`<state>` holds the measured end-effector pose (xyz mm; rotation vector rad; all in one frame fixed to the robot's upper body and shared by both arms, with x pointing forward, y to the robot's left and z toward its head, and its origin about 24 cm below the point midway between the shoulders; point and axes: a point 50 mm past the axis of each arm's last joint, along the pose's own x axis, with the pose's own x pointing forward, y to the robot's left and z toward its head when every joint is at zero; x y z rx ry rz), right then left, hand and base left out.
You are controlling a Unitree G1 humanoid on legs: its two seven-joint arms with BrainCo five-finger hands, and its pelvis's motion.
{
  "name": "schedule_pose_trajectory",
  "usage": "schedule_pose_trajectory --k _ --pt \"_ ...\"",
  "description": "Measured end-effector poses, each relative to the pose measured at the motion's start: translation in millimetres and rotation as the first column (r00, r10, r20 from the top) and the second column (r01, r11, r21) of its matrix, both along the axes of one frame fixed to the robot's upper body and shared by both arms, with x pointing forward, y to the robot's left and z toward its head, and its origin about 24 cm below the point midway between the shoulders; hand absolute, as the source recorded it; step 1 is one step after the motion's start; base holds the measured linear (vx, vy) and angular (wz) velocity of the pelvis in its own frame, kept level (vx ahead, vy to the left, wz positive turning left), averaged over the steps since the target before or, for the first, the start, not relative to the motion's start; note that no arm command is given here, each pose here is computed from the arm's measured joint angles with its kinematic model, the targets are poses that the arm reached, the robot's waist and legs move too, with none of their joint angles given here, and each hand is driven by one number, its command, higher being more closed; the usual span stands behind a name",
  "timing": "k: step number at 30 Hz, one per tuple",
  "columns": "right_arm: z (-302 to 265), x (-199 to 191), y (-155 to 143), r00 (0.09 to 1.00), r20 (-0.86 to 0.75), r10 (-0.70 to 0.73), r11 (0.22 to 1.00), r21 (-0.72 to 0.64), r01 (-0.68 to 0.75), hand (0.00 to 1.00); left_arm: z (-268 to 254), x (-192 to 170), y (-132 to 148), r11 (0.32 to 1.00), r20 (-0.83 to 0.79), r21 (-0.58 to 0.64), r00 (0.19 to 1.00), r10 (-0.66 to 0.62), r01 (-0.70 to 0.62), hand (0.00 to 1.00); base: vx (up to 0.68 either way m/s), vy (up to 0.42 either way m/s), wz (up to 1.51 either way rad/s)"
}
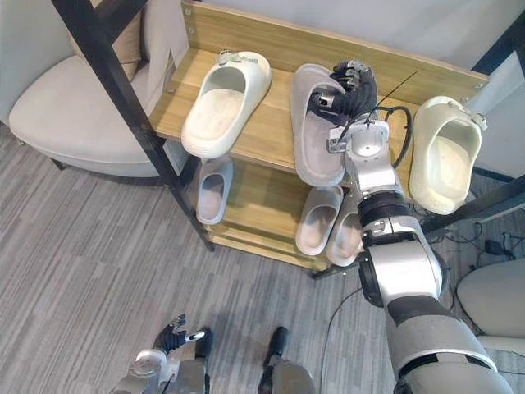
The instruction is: Organize the slippers on the shoe rack
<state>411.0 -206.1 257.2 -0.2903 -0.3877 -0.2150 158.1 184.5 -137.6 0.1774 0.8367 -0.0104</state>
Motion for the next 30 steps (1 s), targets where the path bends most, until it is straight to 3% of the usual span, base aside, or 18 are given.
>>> schedule_pose_trajectory --k 11,18,30 --pt "-4.0 -14.4 13.8 0.992 0.078 0.104 0.994 -0.034 -0.101 1.00 1.1 2.7 -0.5 1.000 0.007 0.004 1.000 0.000 0.000 0.00 0.00 0.000 0.00" --pt "-33.2 -53.6 25.0 0.965 0.185 0.186 0.982 -0.006 -0.188 1.00 0.7 2.2 -1.2 1.000 0.004 0.003 1.000 -0.002 0.002 0.00 0.00 0.000 0.00" --pt "-72.1 -109.0 50.5 0.936 0.236 0.262 0.962 0.008 -0.271 1.00 -6.4 -12.4 -8.2 0.999 -0.048 0.008 0.998 -0.034 0.034 0.00 -0.01 0.016 -0.15"
